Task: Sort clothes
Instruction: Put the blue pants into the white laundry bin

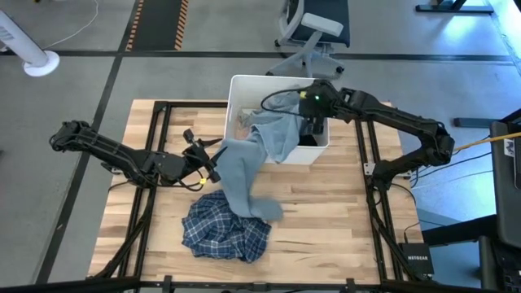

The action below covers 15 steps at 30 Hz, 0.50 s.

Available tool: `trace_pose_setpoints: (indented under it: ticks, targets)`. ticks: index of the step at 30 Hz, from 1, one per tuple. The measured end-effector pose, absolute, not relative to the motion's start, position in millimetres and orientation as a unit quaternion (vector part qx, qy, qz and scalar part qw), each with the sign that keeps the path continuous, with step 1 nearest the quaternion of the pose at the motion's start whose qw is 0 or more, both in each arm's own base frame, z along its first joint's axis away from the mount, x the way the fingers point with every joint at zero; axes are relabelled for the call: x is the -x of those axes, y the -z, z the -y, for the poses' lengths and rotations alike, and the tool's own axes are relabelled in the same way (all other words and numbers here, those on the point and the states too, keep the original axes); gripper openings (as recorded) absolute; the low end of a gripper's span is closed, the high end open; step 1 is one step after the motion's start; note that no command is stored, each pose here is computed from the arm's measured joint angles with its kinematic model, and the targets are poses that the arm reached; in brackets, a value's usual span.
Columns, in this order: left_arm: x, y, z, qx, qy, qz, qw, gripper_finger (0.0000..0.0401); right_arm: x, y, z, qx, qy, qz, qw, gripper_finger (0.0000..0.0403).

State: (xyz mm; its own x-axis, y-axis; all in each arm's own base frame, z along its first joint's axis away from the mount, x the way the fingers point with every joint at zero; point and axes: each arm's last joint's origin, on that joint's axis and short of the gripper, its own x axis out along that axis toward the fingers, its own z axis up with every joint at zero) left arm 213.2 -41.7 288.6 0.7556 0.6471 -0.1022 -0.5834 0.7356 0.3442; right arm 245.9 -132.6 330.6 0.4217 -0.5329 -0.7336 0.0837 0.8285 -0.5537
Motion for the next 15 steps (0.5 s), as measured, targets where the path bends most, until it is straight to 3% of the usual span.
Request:
trace_pose_setpoints:
  ticks: [15]
  targets:
    - [-213,-288,42,-0.148,-0.332,-0.11,0.925,0.0131,-231,-417,88,0.196,0.132,-0.472,0.849,0.0221]
